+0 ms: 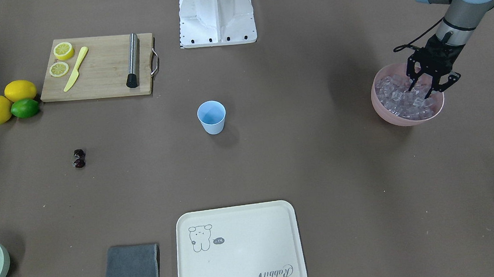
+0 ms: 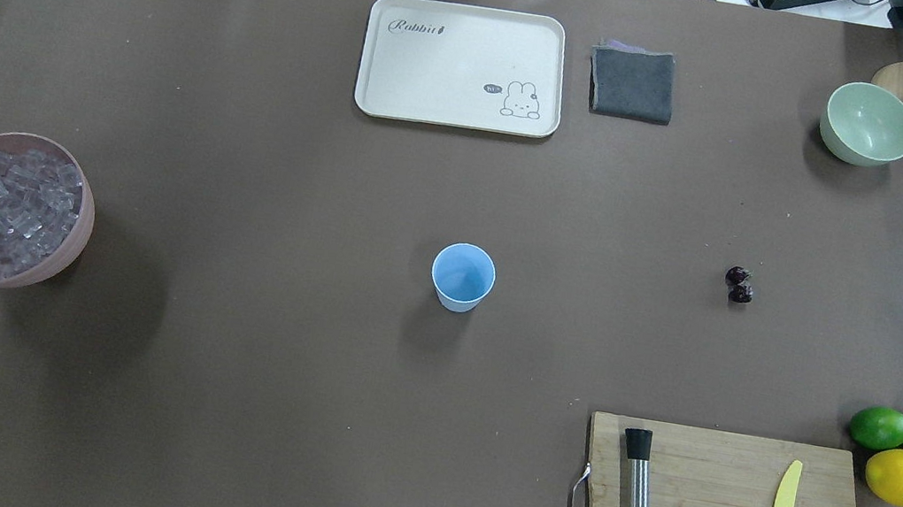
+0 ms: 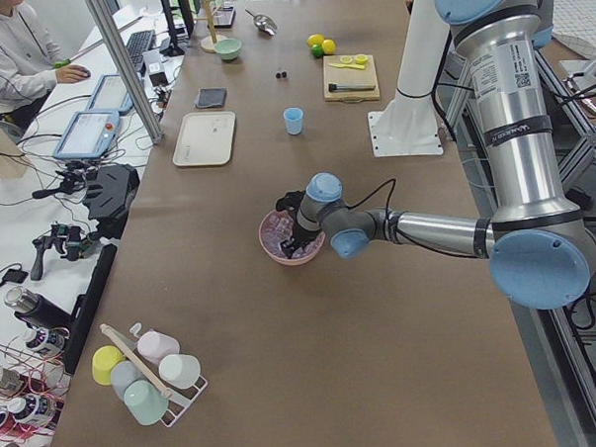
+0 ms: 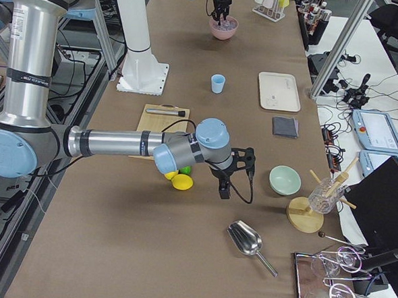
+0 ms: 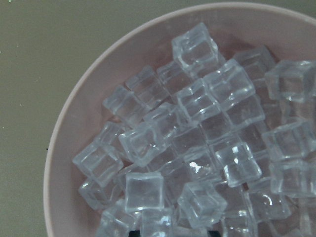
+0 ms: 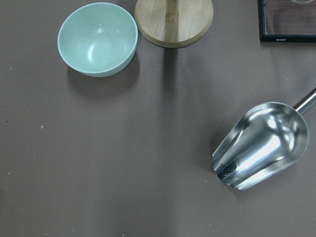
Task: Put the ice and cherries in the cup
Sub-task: 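Lower the left gripper into the pink bowl and grasp an ice cube, then lift the ice cube with the left gripper and carry it to the blue cup, then open the left gripper above the blue cup to drop the ice cube, then move the left gripper back over the pink ice bowl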
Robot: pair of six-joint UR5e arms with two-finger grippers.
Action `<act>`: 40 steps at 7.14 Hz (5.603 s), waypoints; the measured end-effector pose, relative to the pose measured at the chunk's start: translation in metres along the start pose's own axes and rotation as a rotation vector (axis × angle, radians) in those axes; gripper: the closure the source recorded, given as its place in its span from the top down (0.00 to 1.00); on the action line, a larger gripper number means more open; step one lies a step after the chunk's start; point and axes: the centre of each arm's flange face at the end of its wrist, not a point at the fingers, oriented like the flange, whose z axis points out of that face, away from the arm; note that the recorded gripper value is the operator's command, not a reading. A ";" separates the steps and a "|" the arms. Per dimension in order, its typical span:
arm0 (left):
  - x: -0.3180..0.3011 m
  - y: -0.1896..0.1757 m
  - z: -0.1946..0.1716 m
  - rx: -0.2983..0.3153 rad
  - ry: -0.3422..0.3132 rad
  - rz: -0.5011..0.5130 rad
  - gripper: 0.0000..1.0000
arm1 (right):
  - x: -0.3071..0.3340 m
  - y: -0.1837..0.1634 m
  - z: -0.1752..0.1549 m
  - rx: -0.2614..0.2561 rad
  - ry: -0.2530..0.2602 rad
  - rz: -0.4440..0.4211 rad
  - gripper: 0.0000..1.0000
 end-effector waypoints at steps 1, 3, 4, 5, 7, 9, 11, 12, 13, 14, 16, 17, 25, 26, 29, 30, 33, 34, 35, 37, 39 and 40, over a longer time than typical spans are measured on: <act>0.001 -0.001 -0.002 0.005 0.004 0.001 0.08 | 0.000 0.000 0.000 0.000 0.000 0.000 1.00; 0.004 -0.009 -0.013 0.026 0.039 0.001 0.00 | 0.000 0.000 0.000 0.000 0.000 0.000 1.00; 0.002 -0.011 -0.022 0.037 0.076 -0.014 0.00 | 0.000 0.000 0.000 0.000 0.000 0.000 1.00; -0.004 -0.016 -0.033 0.055 0.108 -0.057 0.00 | 0.000 0.001 0.000 0.000 0.000 0.000 1.00; -0.009 -0.049 -0.050 0.109 0.173 -0.211 0.00 | 0.000 0.001 0.000 0.000 0.000 0.000 1.00; -0.001 -0.120 -0.060 0.182 0.240 -0.418 0.00 | 0.000 0.001 0.000 0.000 0.000 0.000 1.00; 0.023 -0.199 -0.070 0.242 0.333 -0.601 0.00 | 0.000 0.000 0.000 0.001 0.001 0.000 1.00; 0.049 -0.240 -0.072 0.262 0.388 -0.672 0.00 | 0.000 0.000 0.000 0.002 0.001 0.000 1.00; 0.083 -0.278 -0.072 0.287 0.433 -0.732 0.00 | -0.001 -0.001 -0.001 0.003 0.002 0.000 1.00; 0.125 -0.312 -0.069 0.317 0.470 -0.783 0.00 | -0.001 -0.001 -0.001 0.004 0.004 -0.001 1.00; 0.214 -0.361 -0.057 0.383 0.510 -0.842 0.00 | 0.000 -0.002 -0.001 0.010 0.017 -0.002 1.00; 0.254 -0.370 -0.049 0.413 0.509 -0.857 0.00 | 0.000 -0.003 -0.001 0.012 0.021 -0.002 1.00; 0.327 -0.391 -0.005 0.478 0.423 -0.885 0.00 | 0.004 0.000 0.001 0.006 0.026 0.005 1.00; 0.322 -0.392 -0.003 0.479 0.412 -0.888 0.00 | 0.005 0.000 0.002 0.005 0.027 0.005 1.00; 0.324 -0.407 0.012 0.471 0.392 -0.895 0.63 | 0.005 0.001 0.002 0.004 0.027 0.007 1.00; 0.324 -0.409 0.013 0.470 0.391 -0.895 0.98 | 0.005 0.001 0.002 0.003 0.027 0.007 1.00; 0.325 -0.410 0.010 0.475 0.396 -0.890 0.98 | 0.006 0.002 0.002 0.002 0.027 0.008 1.00; 0.321 -0.410 0.004 0.481 0.399 -0.888 0.98 | 0.006 0.002 0.002 0.002 0.027 0.008 1.00; 0.312 -0.405 -0.005 0.477 0.391 -0.869 0.98 | 0.005 0.002 0.002 0.003 0.028 0.007 1.00; 0.273 -0.379 -0.035 0.407 0.332 -0.788 0.99 | 0.006 0.001 0.002 0.007 0.034 0.006 1.00; 0.203 -0.329 -0.054 0.292 0.265 -0.689 0.99 | 0.007 0.000 0.002 0.009 0.041 0.007 1.00; 0.156 -0.296 -0.056 0.235 0.240 -0.652 0.99 | 0.007 0.001 0.002 0.008 0.042 0.008 1.00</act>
